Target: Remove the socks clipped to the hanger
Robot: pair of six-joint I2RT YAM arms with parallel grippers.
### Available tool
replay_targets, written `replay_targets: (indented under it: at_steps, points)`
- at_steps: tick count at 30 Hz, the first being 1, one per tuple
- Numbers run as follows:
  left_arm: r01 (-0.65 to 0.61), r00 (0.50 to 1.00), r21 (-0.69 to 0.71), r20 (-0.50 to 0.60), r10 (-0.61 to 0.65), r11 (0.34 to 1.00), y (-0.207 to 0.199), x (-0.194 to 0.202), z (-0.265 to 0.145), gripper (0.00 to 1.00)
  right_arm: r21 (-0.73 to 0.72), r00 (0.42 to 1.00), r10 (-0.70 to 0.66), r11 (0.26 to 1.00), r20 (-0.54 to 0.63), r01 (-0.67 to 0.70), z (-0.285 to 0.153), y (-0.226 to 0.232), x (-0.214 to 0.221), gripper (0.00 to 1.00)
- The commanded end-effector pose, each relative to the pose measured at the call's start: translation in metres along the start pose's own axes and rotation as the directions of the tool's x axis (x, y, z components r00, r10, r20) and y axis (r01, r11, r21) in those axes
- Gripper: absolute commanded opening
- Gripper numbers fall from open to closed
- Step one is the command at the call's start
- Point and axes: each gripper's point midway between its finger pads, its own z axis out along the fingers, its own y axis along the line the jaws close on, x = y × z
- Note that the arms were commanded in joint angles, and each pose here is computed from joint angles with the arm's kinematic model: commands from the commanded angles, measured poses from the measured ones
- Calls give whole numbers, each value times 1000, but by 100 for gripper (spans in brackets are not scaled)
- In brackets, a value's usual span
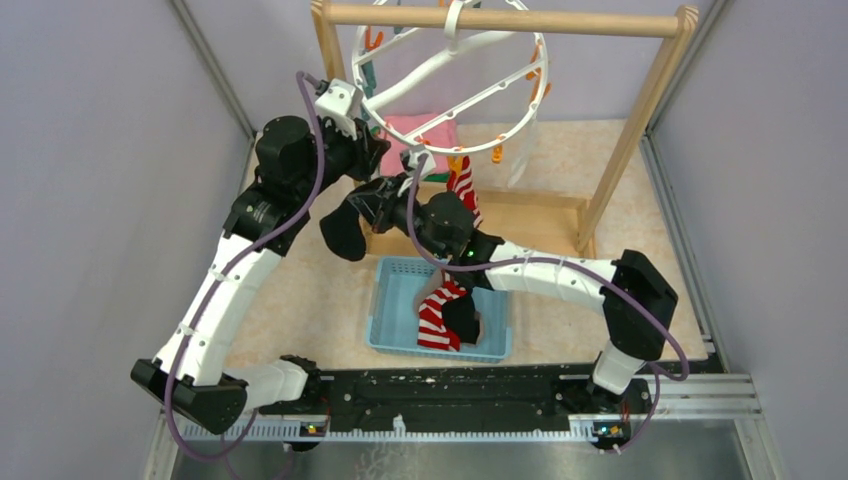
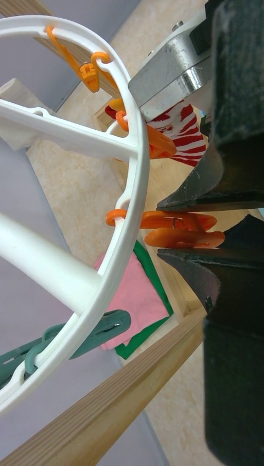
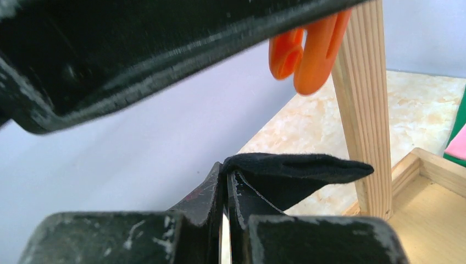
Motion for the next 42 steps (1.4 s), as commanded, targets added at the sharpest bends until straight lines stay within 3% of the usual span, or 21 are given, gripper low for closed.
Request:
replay_targets:
  at_steps: [1,7,11,16,26,29,34,39,42]
  points:
    - [-25,994,8,102,24,1000,-3,-35,-4,0,-27,1000,-5,1000,3,5,-15,9,-3,0]
    - [-40,995,17,91,39,999,-5,-30,-6,0,-20,991,-53,998,-121,51,-80,-10,27,0]
    - [-39,995,-6,93,40,999,-1,-31,-8,0,-69,962,-75,996,-264,59,-129,-14,56,0]
    - [-35,992,-52,118,41,998,7,-40,-9,0,-21,922,-59,998,-383,55,-181,-38,89,21]
    - [-55,984,-136,161,77,989,23,-59,-12,0,93,934,-113,984,-340,152,-207,-61,47,82]
    - [-57,985,-139,156,78,989,24,-58,-12,16,126,939,-120,978,-323,169,-205,-73,33,97]
    - [-56,984,-129,160,77,990,21,-60,-14,47,131,946,-179,967,-271,221,-190,-91,3,99]
    - [-58,981,-143,173,83,988,24,-68,-17,50,115,937,-198,964,-288,239,-163,-102,-18,99]
    - [-61,980,-141,177,86,988,23,-71,-20,52,79,951,-231,965,-207,252,-161,-94,-31,99]
